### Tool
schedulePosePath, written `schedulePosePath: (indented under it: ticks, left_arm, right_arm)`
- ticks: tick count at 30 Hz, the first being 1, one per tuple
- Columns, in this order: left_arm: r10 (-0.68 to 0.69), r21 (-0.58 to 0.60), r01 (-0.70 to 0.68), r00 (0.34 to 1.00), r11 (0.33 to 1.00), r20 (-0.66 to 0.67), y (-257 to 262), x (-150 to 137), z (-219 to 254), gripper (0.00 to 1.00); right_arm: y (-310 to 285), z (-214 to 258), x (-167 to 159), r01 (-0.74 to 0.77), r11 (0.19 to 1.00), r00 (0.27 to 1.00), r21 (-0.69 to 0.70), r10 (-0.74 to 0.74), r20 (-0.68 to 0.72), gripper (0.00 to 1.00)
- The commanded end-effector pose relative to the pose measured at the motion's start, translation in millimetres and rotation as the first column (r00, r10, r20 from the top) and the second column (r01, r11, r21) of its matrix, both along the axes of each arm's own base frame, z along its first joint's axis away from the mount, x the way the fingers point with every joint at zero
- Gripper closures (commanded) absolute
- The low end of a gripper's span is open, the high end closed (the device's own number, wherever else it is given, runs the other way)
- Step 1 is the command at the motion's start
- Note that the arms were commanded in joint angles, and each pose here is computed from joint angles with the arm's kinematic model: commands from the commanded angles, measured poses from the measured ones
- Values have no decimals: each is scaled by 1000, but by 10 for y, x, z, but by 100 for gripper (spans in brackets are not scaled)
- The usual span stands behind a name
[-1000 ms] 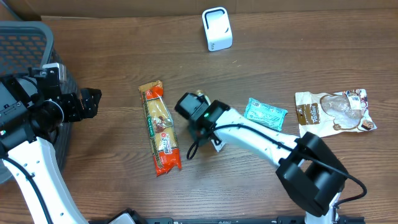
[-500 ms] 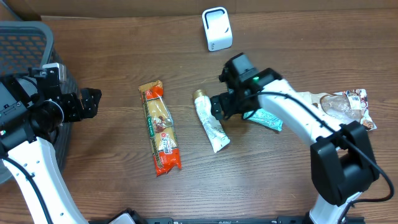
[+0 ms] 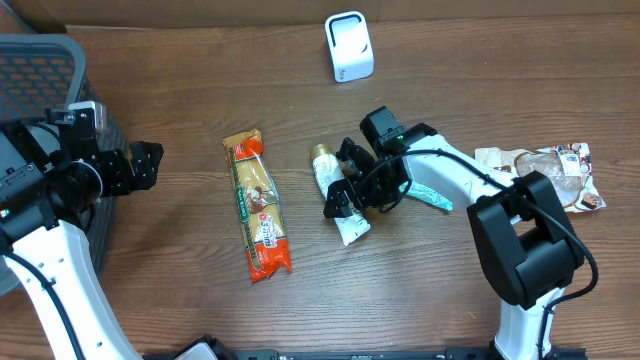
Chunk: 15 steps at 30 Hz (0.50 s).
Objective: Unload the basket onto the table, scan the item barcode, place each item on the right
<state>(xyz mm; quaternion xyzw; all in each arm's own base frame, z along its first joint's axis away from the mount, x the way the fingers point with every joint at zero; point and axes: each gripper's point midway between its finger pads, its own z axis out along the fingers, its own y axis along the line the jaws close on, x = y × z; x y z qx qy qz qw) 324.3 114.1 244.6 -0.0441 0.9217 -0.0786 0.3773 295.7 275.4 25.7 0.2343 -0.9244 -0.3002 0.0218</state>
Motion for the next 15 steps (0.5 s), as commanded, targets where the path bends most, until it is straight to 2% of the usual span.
schedulePosePath:
  ticks: [1,7,12,15]
  left_arm:
    - [-17,0,17,1000,1000,8,-14,7,6,0]
    - [-17,0,17,1000,1000,8,-14,7,6,1]
    - [-17,0,17,1000,1000,8,-14,7,6,1]
    - [-17,0,17,1000,1000,8,-14,7,6,0]
  right_arm:
    - [-6,-164,-57,-7,1000,999,-13,7,-39,11]
    - [-2,-161,-56,-1,1000,999,-12,0,-44,64]
    - [15,-145,-51,13,1000,998,-4,-13,-54,79]
    - [36,-89,-11,19,1000,998,22,-18,-56,94]
